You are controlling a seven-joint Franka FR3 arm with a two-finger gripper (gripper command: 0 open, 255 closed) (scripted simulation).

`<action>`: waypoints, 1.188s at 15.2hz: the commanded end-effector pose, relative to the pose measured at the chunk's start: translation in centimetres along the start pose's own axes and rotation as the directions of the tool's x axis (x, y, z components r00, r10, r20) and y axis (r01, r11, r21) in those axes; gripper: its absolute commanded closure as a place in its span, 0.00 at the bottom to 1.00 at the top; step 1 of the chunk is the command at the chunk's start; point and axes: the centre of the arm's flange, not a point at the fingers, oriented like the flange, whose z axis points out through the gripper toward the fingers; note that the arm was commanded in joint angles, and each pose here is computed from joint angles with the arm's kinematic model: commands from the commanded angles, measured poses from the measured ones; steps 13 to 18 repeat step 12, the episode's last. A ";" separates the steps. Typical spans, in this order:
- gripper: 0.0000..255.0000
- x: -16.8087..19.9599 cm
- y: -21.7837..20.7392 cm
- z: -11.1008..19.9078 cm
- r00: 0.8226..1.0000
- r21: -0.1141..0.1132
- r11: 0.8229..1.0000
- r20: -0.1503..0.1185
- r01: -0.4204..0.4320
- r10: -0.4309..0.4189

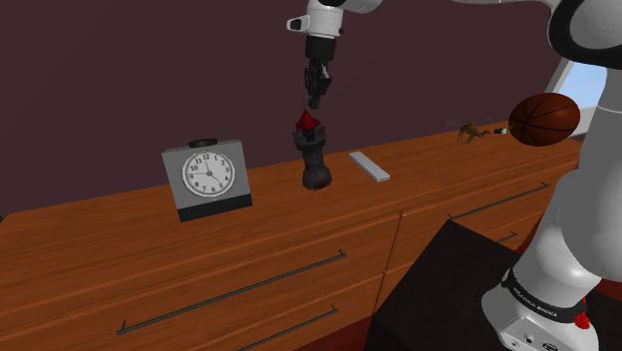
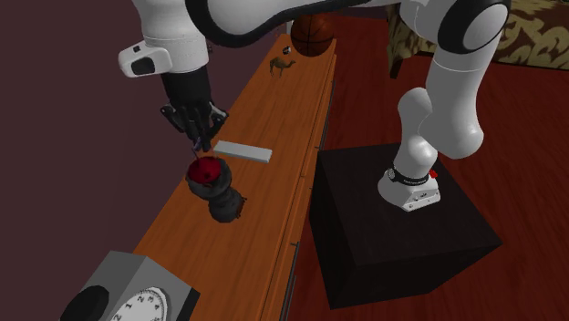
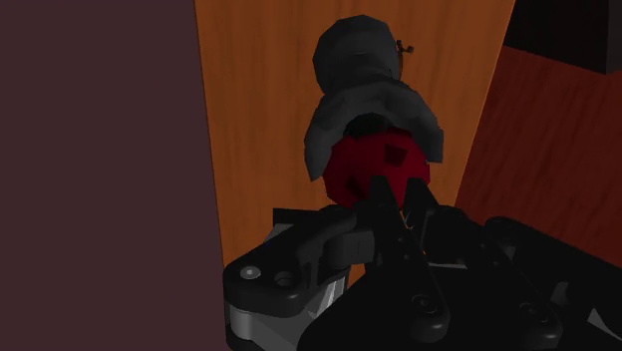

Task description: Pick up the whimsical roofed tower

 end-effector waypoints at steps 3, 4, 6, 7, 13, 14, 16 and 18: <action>1.00 0.2 -0.1 -2.3 1.000 -0.001 1.000 -0.001 0.000 0.000; 1.00 0.3 -0.1 -2.8 1.000 -0.001 1.000 -0.001 0.000 0.000; 1.00 0.4 -0.1 -3.9 1.000 -0.001 1.000 -0.001 0.000 0.000; 1.00 0.5 -0.1 -4.4 1.000 -0.001 1.000 -0.001 0.000 0.000; 1.00 0.7 -0.1 -6.0 1.000 -0.001 1.000 -0.001 0.000 0.000; 1.00 0.7 -0.1 -6.0 1.000 -0.001 1.000 -0.001 0.000 0.000; 1.00 0.7 -0.1 -6.0 1.000 -0.001 1.000 -0.001 0.000 0.000; 1.00 0.7 -0.1 -6.0 1.000 -0.001 1.000 -0.001 0.000 0.000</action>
